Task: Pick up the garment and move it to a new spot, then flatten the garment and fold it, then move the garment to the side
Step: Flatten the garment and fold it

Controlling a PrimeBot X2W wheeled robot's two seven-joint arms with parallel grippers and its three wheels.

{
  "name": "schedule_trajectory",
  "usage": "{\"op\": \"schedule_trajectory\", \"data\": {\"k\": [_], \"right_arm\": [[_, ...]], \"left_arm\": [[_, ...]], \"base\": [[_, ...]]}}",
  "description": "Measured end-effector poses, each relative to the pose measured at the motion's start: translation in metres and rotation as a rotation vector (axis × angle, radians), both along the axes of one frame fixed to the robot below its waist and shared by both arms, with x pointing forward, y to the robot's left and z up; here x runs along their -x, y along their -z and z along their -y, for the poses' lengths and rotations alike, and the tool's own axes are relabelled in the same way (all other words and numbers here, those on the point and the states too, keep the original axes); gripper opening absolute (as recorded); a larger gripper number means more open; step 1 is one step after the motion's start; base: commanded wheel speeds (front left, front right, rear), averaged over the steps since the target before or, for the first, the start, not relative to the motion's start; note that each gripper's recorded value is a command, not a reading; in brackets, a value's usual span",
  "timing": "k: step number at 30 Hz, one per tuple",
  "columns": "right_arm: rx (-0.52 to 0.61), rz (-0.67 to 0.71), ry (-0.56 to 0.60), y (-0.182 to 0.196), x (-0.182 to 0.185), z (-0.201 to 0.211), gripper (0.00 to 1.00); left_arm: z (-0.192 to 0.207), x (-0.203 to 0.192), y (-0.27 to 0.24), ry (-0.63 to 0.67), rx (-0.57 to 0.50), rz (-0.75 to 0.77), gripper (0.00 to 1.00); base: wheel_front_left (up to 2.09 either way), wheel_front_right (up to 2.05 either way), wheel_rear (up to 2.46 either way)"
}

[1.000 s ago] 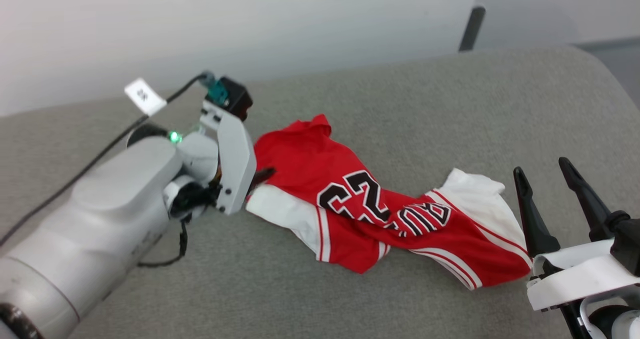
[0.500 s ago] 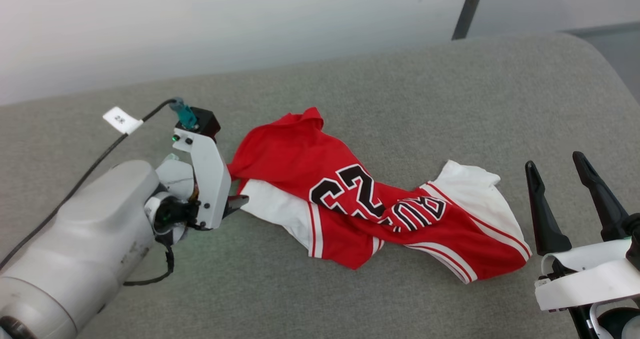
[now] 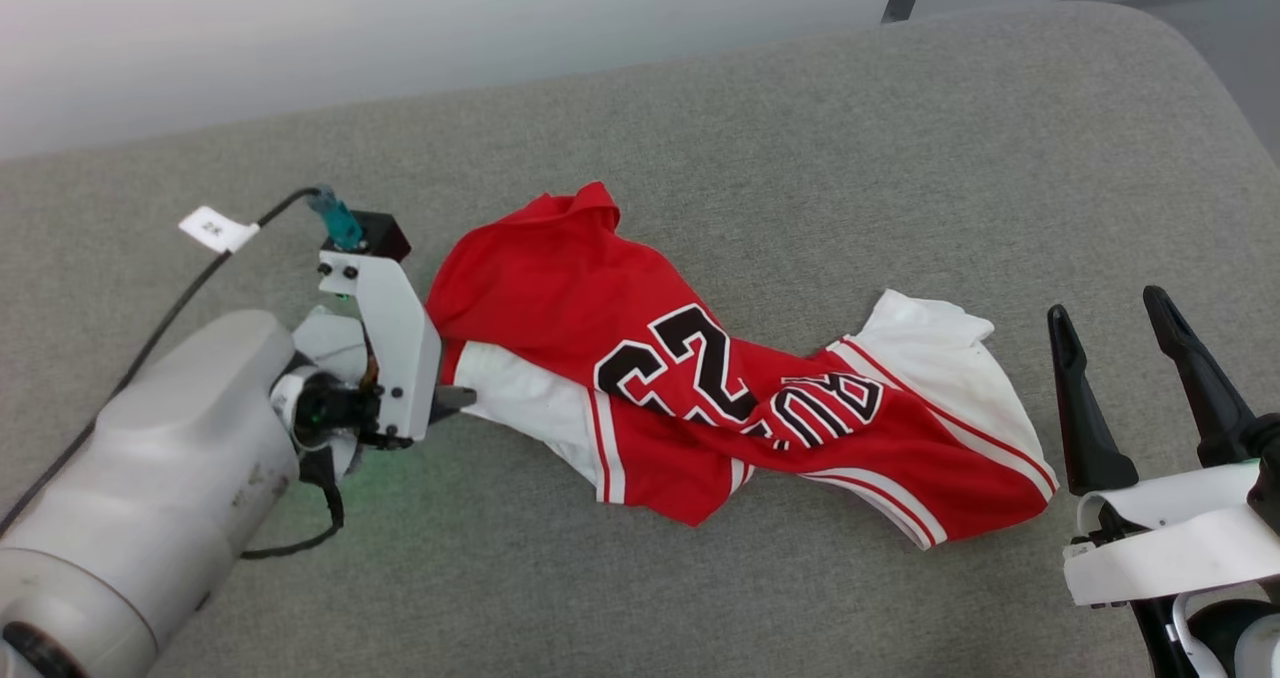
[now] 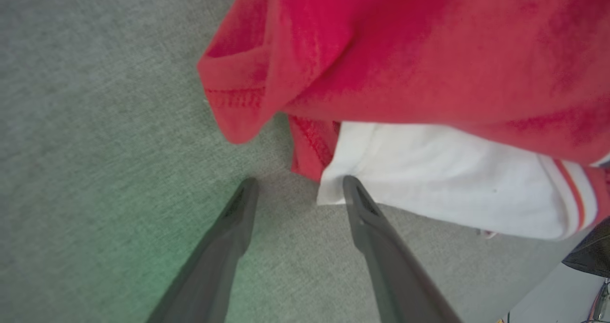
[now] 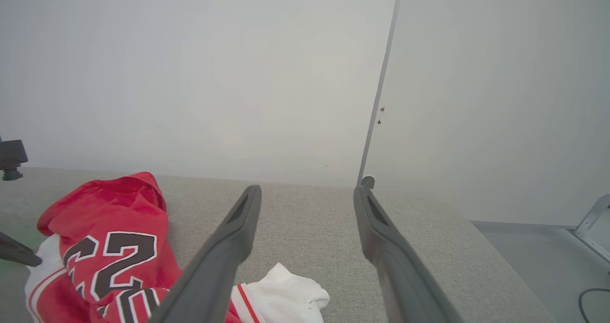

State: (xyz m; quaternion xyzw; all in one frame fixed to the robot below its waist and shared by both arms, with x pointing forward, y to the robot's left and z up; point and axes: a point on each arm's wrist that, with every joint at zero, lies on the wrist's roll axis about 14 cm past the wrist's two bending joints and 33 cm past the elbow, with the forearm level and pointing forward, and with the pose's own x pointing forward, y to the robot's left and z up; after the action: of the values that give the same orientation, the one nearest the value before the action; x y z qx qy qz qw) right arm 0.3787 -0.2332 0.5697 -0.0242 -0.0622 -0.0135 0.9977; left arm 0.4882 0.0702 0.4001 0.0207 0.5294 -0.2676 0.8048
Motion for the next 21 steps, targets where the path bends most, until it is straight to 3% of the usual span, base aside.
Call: {"op": "schedule_trajectory", "data": {"k": [1, 11, 21], "right_arm": [[0.000, -0.002, -0.001, 0.001, -0.001, 0.000, 1.00], [0.008, 0.012, -0.015, -0.003, -0.005, -0.004, 1.00], [0.006, 0.030, -0.051, -0.010, -0.004, -0.016, 1.00]], "left_arm": [[-0.001, 0.000, 0.001, -0.004, -0.001, -0.008, 0.00], [-0.004, 0.009, -0.004, -0.048, 0.027, -0.059, 0.00], [-0.009, 0.010, -0.033, -0.064, 0.069, 0.009, 0.00]], "base": [[0.00, 0.00, 0.00], [0.00, 0.00, 0.00], [0.00, 0.00, 0.00]]}}
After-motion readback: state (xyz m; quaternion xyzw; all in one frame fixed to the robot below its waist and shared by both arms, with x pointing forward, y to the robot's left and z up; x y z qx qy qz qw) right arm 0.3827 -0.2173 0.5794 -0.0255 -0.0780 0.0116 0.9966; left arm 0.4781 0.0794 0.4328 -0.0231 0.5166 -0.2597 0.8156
